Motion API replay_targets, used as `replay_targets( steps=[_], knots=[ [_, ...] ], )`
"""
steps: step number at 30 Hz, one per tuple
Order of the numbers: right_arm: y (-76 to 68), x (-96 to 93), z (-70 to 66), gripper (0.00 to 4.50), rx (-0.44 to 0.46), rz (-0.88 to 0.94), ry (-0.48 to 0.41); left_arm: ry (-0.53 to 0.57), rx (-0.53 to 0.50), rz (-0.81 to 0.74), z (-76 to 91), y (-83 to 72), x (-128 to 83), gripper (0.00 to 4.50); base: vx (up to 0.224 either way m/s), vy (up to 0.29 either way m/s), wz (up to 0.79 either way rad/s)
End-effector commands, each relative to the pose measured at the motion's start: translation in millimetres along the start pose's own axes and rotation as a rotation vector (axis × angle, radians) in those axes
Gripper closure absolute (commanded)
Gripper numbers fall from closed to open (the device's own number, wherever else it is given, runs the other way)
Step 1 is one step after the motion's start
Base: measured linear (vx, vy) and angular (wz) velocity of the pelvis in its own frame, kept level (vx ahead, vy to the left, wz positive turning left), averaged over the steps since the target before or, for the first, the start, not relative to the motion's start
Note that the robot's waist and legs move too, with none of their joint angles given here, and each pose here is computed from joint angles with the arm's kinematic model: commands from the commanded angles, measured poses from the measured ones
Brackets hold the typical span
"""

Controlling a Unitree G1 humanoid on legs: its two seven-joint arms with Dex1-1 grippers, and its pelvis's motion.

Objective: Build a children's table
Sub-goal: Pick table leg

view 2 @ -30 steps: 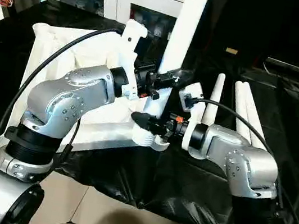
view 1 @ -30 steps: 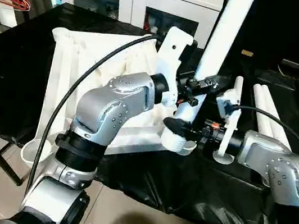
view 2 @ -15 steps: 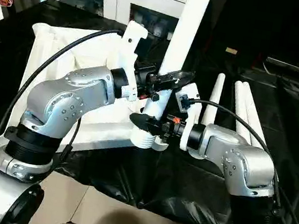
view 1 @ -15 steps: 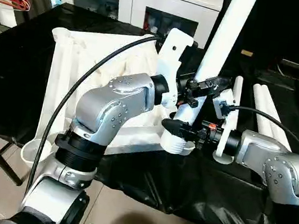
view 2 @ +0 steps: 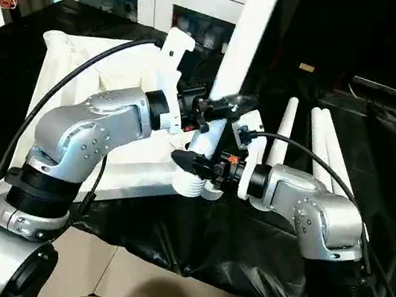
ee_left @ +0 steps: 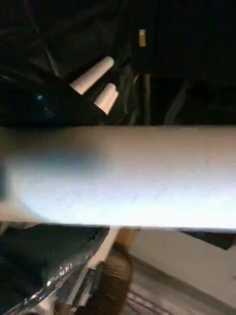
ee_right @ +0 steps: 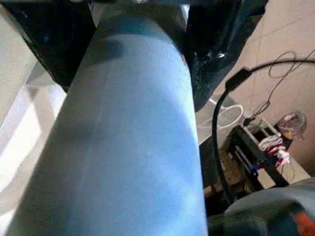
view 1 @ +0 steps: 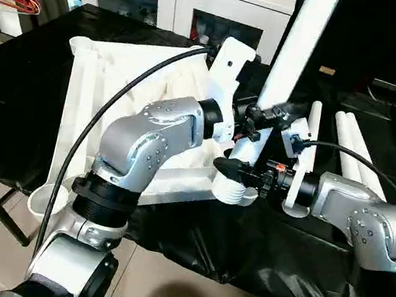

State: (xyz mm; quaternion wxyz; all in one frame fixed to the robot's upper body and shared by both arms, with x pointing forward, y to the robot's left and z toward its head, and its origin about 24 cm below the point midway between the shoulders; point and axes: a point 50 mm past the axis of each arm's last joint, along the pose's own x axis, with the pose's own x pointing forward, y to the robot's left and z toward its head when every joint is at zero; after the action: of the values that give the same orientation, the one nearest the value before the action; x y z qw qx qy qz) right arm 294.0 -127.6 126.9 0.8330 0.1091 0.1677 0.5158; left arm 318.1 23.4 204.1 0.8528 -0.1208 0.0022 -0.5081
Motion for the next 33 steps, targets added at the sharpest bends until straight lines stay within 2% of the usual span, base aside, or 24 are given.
replay_targets(
  steps=[1, 2, 5, 7, 10, 13, 14, 16, 17, 18, 20, 21, 23, 27, 28, 29, 30, 33],
  knots=[
    [-2.5, -3.5, 2.9, 2.58, -0.014, -0.028, -0.02, -0.068, 0.014, -0.005, 13.5, -1.3, 0, 1.45, 0.0, 0.0, 0.0],
    [-3.7, -3.0, 1.8, 2.59, -0.017, -0.045, -0.03, -0.171, 0.022, -0.011, 28.0, -2.4, -2, 1.45, 0.0, 0.0, 0.0],
    [-5.6, -2.9, 1.3, 2.59, -0.023, -0.074, -0.06, -0.26, 0.038, 0.02, 42.6, 0.4, -5, 1.45, 0.0, 0.0, 0.0],
    [-10.1, -4.5, 0.7, 2.59, -0.042, -0.133, -0.089, -0.265, 0.09, 0.047, 46.5, 4.5, -9, 1.45, 0.0, 0.0, 0.0],
    [-17.3, -8.3, 0.3, 2.59, -0.074, -0.234, -0.135, -0.207, 0.111, 0.086, 42.5, 15.2, -16, 1.45, 0.0, 0.0, 0.0],
    [-25.7, -12.4, -2.9, 2.59, -0.1, -0.338, -0.14, -0.078, 0.215, 0.101, 25.6, 25.4, -24, 1.45, 0.0, 0.0, 0.0],
    [-32.2, -15.8, -6.8, 2.59, -0.098, -0.408, -0.136, -0.004, 0.268, 0.109, 13.0, 31.7, -30, 1.45, 0.0, 0.0, 0.0],
    [-37.1, -20.0, -11.9, 2.59, -0.094, -0.468, -0.137, 0.074, 0.301, 0.111, -2.9, 37.1, -37, 1.45, 0.0, 0.0, 0.0],
    [-37.9, -21.5, -14.5, 2.59, -0.091, -0.483, -0.135, 0.116, 0.296, 0.101, -11.2, 38.6, -41, 1.45, 0.0, 0.0, 0.0],
    [-38.9, -24.6, -19.4, 2.59, -0.099, -0.516, -0.134, 0.208, 0.295, 0.068, -30.5, 39.4, -46, 1.45, 0.0, 0.0, 0.0],
    [-39.1, -25.4, -20.6, 2.59, -0.099, -0.523, -0.135, 0.235, 0.295, 0.055, -36.1, 39.3, -47, 1.45, 0.0, 0.0, 0.0],
    [-39.3, -26.4, -22.2, 2.59, -0.093, -0.528, -0.137, 0.275, 0.282, 0.044, -44.3, 39.4, -49, 1.45, 0.0, 0.0, 0.0],
    [-39.7, -28.4, -24.9, 2.59, -0.093, -0.54, -0.129, 0.37, 0.273, 0.033, -64.6, 41.1, -53, 1.45, 0.0, 0.0, 0.0],
    [-39.5, -29.7, -29.9, 2.59, -0.122, -0.569, -0.109, 0.546, 0.322, 0.033, -104.9, 49.7, -64, 1.45, 0.0, 0.0, 0.0],
    [-39.5, -29.7, -29.9, 2.59, -0.122, -0.569, -0.109, 0.546, 0.322, 0.033, -104.9, 49.7, -64, 1.45, 0.0, 0.0, 0.0],
    [-39.1, -29.8, -30.6, 2.59, -0.124, -0.569, -0.107, 0.565, 0.318, 0.044, -109.5, 52.4, -66, 1.74, 0.0, 0.0, 0.0],
    [-38.9, -29.9, -30.9, 2.59, -0.124, -0.568, -0.106, 0.571, 0.321, 0.05, -111.1, 53.6, -67, 1.81, 0.0, 0.0, 0.0],
    [-37.6, -30.1, -32.4, 2.59, -0.127, -0.56, -0.096, 0.614, 0.329, 0.079, -119.4, 61.3, -70, 1.87, 0.0, 0.0, 0.0]
  ],
)
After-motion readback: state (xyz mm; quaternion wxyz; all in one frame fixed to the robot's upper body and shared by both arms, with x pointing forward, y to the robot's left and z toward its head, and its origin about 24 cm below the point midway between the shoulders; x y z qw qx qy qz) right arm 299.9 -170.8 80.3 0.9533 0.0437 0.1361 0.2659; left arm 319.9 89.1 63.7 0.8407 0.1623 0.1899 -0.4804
